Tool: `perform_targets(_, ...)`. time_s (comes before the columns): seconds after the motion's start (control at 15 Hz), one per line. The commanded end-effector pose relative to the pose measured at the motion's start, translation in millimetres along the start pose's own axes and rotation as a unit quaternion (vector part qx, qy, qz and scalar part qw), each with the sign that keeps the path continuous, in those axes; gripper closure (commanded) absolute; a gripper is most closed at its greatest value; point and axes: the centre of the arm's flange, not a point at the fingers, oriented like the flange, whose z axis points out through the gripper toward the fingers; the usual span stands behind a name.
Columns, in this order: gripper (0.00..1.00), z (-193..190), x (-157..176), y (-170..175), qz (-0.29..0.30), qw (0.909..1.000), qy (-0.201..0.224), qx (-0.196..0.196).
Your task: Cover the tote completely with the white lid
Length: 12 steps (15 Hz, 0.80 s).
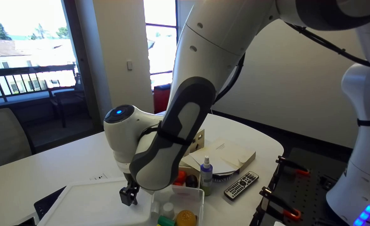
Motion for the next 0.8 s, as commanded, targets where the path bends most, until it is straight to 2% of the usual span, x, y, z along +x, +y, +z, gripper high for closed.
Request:
perform_targets(0.0, 0.0, -13, -3, 21, 0.015, 0.9992, -0.038, 0.002)
perform_targets(0.73, 0.0, 11, -10, 28, 0.013, 0.9913, -0.126, 0.035)
